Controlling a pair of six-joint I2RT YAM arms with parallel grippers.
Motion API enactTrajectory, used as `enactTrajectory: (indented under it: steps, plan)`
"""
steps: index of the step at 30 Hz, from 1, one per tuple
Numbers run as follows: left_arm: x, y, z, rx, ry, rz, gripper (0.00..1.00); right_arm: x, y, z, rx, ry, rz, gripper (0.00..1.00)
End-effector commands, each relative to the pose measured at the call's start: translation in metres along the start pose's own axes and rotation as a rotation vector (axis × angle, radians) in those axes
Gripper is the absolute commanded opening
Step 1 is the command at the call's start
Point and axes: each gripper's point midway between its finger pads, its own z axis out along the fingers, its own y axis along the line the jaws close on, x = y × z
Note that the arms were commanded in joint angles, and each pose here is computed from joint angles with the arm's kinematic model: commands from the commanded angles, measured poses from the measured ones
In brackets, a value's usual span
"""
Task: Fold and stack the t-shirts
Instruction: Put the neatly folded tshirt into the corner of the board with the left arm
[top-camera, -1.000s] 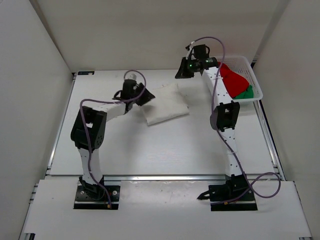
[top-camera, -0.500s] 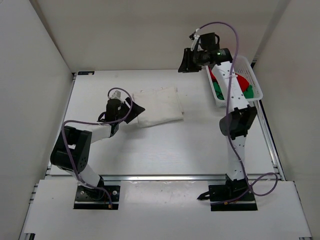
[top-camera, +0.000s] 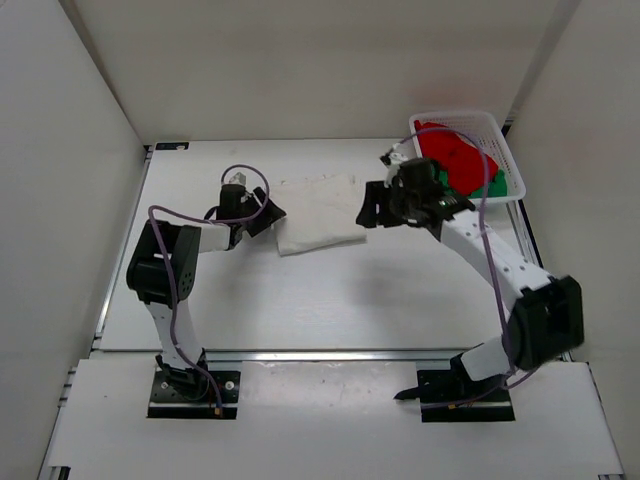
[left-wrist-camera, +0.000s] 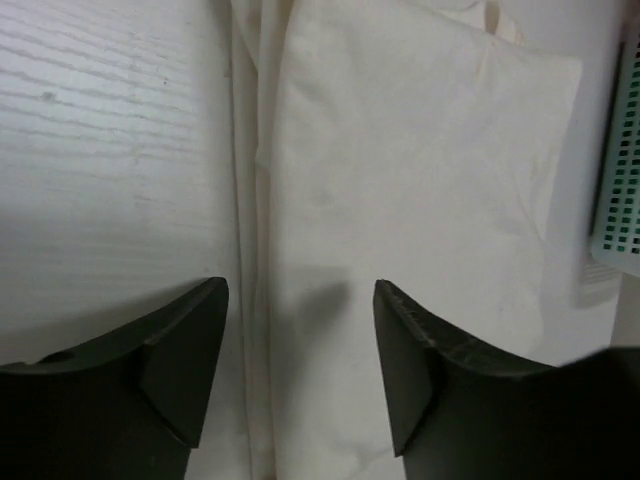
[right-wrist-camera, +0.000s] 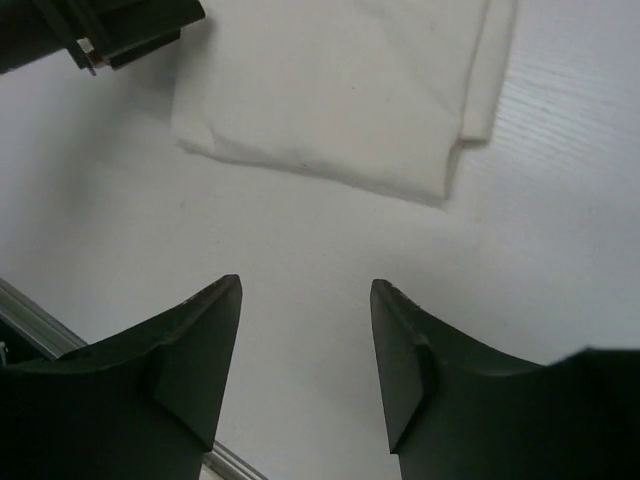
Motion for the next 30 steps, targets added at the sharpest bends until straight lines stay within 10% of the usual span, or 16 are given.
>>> enactTrajectory:
  steps: [1, 6, 11, 17, 22, 30]
  plan:
    - [0.018, 0.009, 0.013, -0.040, 0.064, 0.032, 0.69, -0.063, 0.023, -0.062, -0.113, -0.403, -0.007, 0.54]
    - [0.029, -0.008, 0.040, 0.022, 0.111, 0.026, 0.39, -0.016, 0.014, -0.065, -0.135, -0.397, 0.093, 0.47]
    - [0.016, -0.039, 0.053, 0.062, 0.069, -0.007, 0.01, 0.047, 0.001, -0.040, -0.175, -0.200, 0.190, 0.01]
    - [-0.081, -0.038, 0.044, 0.066, -0.084, -0.097, 0.00, 0.082, 0.010, -0.020, -0.204, -0.115, 0.171, 0.00]
    - [-0.185, 0.053, -0.003, -0.051, -0.279, -0.226, 0.00, 0.093, 0.012, -0.010, -0.230, -0.061, 0.178, 0.01]
    - [-0.241, 0.173, -0.065, -0.182, -0.470, -0.438, 0.00, 0.111, 0.034, -0.005, -0.297, 0.006, 0.140, 0.00]
